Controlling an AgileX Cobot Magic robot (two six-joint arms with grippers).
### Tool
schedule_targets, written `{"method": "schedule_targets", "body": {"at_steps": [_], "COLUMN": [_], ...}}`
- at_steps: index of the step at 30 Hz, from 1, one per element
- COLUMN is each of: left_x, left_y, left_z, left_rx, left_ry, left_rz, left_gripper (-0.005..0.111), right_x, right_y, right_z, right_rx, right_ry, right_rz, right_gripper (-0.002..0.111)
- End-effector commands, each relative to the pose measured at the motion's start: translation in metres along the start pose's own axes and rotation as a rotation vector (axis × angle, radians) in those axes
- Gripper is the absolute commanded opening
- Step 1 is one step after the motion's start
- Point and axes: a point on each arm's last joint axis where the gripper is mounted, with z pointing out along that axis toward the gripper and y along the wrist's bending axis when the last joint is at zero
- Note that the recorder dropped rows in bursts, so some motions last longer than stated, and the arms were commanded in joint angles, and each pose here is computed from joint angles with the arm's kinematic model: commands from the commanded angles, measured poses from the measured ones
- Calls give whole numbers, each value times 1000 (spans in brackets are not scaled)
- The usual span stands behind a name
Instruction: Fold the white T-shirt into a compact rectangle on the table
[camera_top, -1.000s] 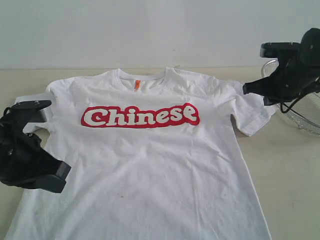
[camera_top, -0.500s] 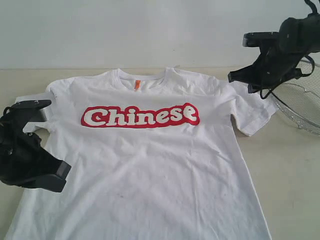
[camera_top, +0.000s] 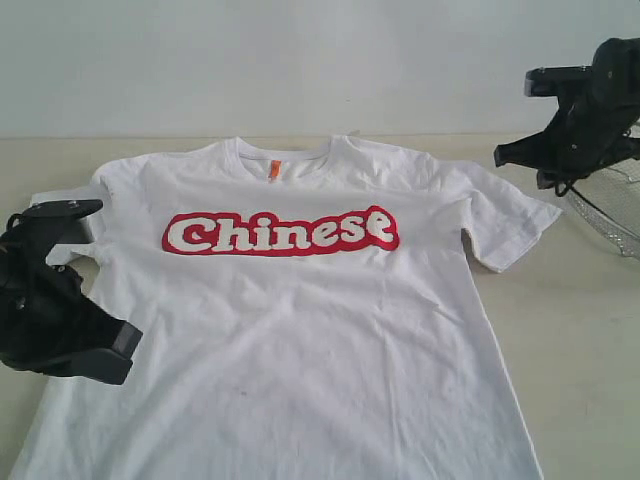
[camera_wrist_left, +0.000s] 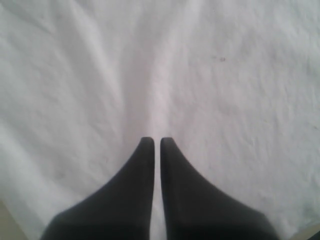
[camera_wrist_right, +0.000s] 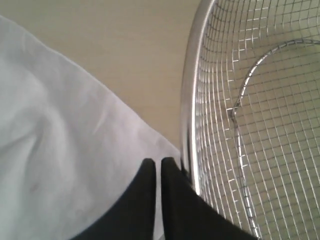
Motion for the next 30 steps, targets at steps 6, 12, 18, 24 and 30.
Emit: {"method": "schedule_targets", "body": {"at_steps": [6, 12, 18, 24, 30], "left_x": [-4, -4, -4, -3, -3], "left_y": [0, 0, 0, -1, -1], "left_z": [-2, -2, -2, -2, -2], "left_rx": [-7, -9, -8, -5, -3], "left_ry": [-35, -38, -37, -29, -27], "left_rz": [2, 11, 14, 14, 14], "left_gripper": [5, 5, 5, 5, 5], "right_x": [-2, 25, 55, 52, 50], "right_y": [18, 61, 70, 67, 50], "right_z": [-24, -47, -28, -28, -26], "right_rx": [-166, -233, -210, -203, -181], "right_ry": [49, 98, 100, 74, 80], "right_rz": [23, 19, 186, 278, 389], "right_gripper": [38, 45, 45, 45, 45]}}
